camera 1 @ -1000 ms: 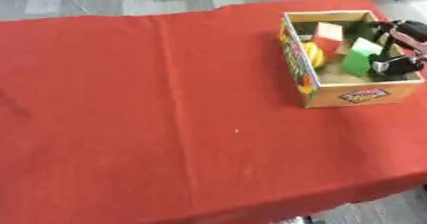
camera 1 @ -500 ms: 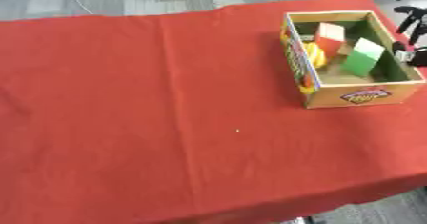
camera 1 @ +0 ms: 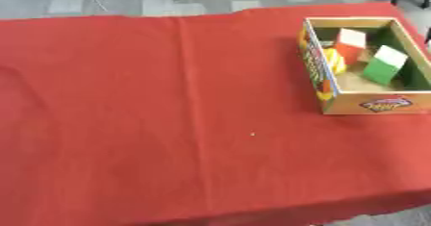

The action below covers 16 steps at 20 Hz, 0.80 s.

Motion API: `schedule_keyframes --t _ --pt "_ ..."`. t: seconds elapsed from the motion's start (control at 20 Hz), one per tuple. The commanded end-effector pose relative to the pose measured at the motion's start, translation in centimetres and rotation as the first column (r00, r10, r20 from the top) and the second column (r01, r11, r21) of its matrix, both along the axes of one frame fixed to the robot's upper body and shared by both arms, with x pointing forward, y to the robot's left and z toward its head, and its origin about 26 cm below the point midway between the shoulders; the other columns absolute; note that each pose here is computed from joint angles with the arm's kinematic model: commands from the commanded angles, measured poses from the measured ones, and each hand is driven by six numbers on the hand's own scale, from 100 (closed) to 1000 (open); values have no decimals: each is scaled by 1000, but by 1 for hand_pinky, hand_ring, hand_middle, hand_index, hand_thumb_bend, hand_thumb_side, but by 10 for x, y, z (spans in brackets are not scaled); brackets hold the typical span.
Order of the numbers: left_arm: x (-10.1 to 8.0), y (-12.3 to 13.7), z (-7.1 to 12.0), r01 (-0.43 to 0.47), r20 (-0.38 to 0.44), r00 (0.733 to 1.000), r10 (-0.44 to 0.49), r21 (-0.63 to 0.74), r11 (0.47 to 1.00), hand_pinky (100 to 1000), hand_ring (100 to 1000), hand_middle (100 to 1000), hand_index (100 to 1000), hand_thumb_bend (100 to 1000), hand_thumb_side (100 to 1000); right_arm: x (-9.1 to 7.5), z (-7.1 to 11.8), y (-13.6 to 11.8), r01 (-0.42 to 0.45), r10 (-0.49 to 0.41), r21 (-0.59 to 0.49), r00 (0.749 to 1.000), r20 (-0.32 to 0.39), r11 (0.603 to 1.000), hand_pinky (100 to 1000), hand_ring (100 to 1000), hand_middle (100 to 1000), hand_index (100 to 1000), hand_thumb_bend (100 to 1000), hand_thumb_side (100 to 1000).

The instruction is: Pick up the objects with one hand, pass them to the other hand, and then place them into the box on the other side of the table.

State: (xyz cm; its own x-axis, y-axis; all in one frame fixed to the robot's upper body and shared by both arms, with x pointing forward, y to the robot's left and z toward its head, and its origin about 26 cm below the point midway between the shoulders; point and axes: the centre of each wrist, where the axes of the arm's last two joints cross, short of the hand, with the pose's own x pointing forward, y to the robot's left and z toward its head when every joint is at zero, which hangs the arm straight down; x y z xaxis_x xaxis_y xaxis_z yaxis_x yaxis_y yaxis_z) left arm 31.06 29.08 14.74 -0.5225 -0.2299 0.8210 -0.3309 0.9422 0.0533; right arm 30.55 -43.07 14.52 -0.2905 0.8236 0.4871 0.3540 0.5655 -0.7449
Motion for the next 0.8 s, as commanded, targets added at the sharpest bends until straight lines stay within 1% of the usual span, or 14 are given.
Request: schedule_keyframes --t 0.05,0.2,0.3,0.4,0.5,0.65,0.8 --pt "-1 -7 -9 -25 18 1000 26 -35 999 751 612 528 659 356 638 -8 0 23 -47 38 88 994 98 995 666 472 536 883 100 535" --pt "-3 -11 -28 -35 -10 999 34 -90 995 751 611 527 658 351 665 -18 -14 49 -77 51 210 991 126 975 662 467 527 882 100 562" --pt "-4 -11 -36 -36 -21 999 34 -110 993 751 611 526 659 355 690 -25 -22 68 -94 54 295 989 141 951 661 463 521 879 100 562" --pt "-4 -9 -40 -38 -21 999 36 -113 993 750 610 526 659 359 698 -31 -25 89 -127 62 382 982 178 916 658 461 518 879 100 563" --pt "-4 -8 -42 -36 -21 999 34 -108 993 750 611 526 659 365 698 -38 -25 108 -157 61 464 974 216 872 659 460 517 878 100 563" --pt "-5 -9 -44 -30 -26 999 27 -110 994 749 609 525 658 369 705 -44 -19 119 -175 53 526 970 239 832 657 459 515 875 100 563" --pt "-5 -9 -46 -30 -29 999 27 -113 993 748 603 520 656 370 709 -46 -18 119 -182 61 545 970 234 819 657 458 512 876 100 561"
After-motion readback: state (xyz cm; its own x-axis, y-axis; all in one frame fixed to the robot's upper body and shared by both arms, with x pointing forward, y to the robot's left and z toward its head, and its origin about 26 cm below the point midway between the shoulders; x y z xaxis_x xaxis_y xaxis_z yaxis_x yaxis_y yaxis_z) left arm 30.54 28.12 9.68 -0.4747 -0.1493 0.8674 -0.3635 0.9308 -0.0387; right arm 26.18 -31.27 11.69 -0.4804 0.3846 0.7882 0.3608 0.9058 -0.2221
